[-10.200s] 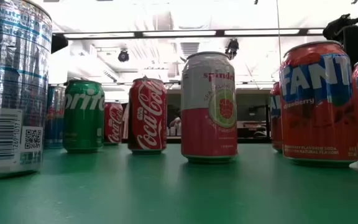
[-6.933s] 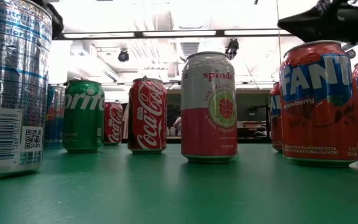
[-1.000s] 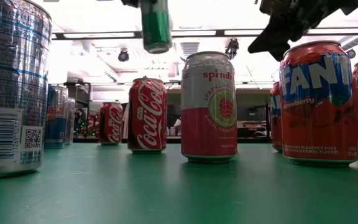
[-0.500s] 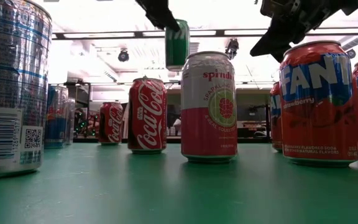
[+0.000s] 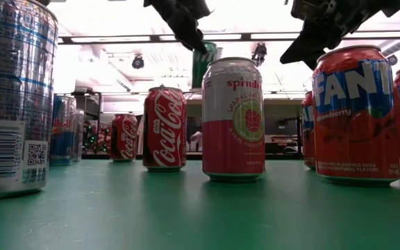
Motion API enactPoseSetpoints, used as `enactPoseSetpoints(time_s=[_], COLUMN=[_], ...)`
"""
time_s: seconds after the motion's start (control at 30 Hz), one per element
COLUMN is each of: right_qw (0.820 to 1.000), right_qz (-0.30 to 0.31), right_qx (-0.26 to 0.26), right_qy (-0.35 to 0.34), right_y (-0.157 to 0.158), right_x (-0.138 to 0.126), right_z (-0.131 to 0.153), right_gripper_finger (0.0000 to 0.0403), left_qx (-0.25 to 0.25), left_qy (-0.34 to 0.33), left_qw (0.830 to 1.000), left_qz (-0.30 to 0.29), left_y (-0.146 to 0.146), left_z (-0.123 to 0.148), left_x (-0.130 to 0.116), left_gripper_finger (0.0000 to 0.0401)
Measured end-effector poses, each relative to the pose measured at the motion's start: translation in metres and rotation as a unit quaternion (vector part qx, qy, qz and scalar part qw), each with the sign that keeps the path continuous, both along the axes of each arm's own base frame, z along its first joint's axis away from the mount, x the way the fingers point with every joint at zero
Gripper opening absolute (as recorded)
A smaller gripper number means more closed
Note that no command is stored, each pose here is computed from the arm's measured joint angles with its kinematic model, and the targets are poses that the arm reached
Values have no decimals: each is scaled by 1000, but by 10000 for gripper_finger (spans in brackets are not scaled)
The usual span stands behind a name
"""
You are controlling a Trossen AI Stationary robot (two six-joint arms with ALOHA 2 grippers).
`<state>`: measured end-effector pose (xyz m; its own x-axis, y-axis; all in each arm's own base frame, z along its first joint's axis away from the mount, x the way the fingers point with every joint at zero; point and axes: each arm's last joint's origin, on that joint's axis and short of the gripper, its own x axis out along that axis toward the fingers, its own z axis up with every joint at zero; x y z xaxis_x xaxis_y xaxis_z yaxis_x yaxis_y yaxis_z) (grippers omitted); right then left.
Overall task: Place canned beverage on shelf
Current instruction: Put the middle green soda can on the shelf
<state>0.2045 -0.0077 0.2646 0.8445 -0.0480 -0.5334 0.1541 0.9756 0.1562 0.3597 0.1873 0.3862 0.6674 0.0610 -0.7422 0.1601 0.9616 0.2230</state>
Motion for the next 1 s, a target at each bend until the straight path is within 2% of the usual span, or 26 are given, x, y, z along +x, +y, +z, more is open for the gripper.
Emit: enactPoseSetpoints(time_s=[0.47, 1.0], right_qw=[1000, 1000], right_qz=[0, 0], right_qx=[0, 0], right_qy=[0, 1], right_y=[0, 0], right_x=[0, 0], right_z=[0, 0], right_gripper_finger=[13, 13], left_qx=[-12, -28], left_qy=[14, 6], left_qw=[1000, 1000], left_qz=[-8, 1], left_y=[19, 26], left_z=[-19, -19], left_x=[8, 4], left_gripper_finger=[283, 283])
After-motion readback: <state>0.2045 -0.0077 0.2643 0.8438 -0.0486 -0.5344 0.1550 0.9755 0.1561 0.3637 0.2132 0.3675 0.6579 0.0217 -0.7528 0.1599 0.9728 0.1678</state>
